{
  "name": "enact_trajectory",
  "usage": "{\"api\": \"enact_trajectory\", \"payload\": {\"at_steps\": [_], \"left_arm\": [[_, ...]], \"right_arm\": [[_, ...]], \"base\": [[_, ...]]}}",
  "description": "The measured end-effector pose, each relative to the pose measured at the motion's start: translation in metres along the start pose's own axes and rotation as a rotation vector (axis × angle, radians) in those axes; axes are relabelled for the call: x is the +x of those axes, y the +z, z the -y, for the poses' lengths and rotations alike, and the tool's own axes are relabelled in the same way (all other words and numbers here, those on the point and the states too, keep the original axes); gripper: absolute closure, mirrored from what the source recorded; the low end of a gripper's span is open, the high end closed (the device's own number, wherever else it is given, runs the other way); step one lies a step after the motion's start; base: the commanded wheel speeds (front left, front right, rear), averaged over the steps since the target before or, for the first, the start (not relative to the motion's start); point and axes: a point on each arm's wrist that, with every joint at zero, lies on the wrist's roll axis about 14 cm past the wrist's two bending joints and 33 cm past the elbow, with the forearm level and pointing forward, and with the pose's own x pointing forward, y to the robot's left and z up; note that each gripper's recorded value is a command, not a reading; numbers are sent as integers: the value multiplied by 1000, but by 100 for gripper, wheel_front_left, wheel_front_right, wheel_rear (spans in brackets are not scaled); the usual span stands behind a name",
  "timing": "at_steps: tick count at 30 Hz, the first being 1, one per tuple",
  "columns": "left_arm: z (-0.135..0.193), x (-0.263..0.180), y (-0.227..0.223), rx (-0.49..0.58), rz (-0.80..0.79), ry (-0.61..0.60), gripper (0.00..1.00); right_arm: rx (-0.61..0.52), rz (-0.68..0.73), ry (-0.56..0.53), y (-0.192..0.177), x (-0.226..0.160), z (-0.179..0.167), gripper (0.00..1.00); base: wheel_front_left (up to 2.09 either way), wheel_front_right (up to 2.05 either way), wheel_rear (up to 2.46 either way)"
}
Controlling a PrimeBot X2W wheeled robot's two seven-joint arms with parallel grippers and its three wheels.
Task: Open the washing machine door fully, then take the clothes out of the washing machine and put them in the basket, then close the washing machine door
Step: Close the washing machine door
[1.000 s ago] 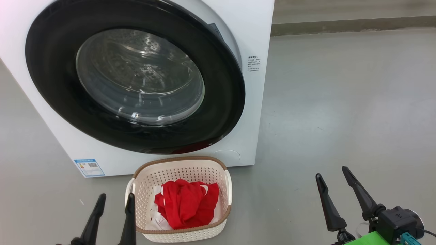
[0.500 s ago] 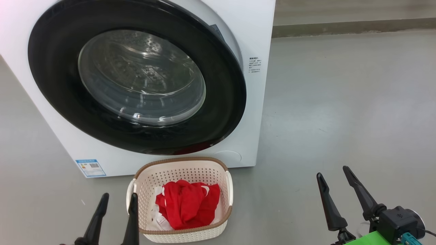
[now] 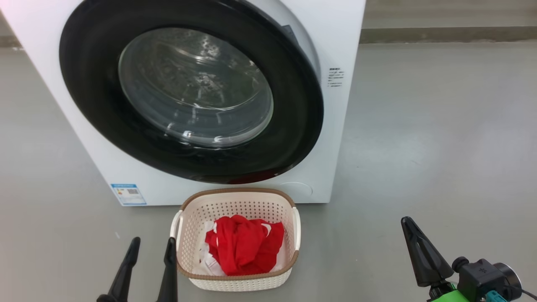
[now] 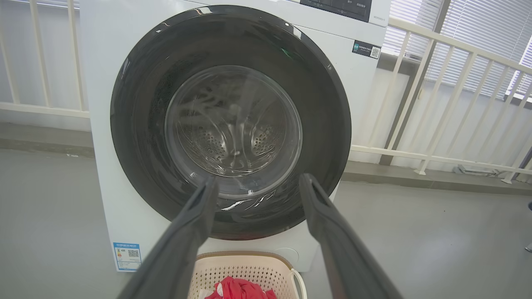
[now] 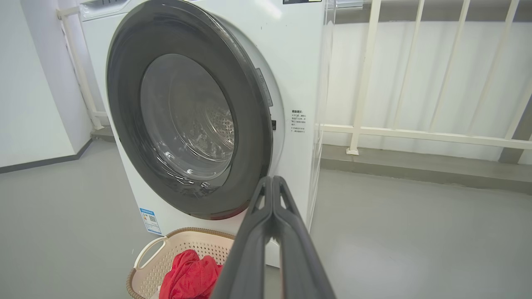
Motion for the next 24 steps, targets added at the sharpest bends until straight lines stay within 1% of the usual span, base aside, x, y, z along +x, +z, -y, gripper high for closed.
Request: {"api": "enact_trajectory", "payload": {"at_steps": [4, 12, 17, 24], "left_arm": [[-3, -3, 2, -4, 4, 16, 0], [-8, -4, 2, -10, 5, 37, 0], [-5, 5, 3, -17, 12, 32, 0], [-6, 19, 3, -14, 20, 29, 0]], "right_arm": [[-15, -14, 34, -4, 11, -8, 100], [-44, 4, 115, 0, 48, -30, 100], [-69, 9, 175, -2, 75, -44, 100], [-91, -1, 224, -11, 115, -51, 100]], "base": [[0, 0, 0], [0, 0, 0], [0, 0, 0], [0, 0, 0]]}}
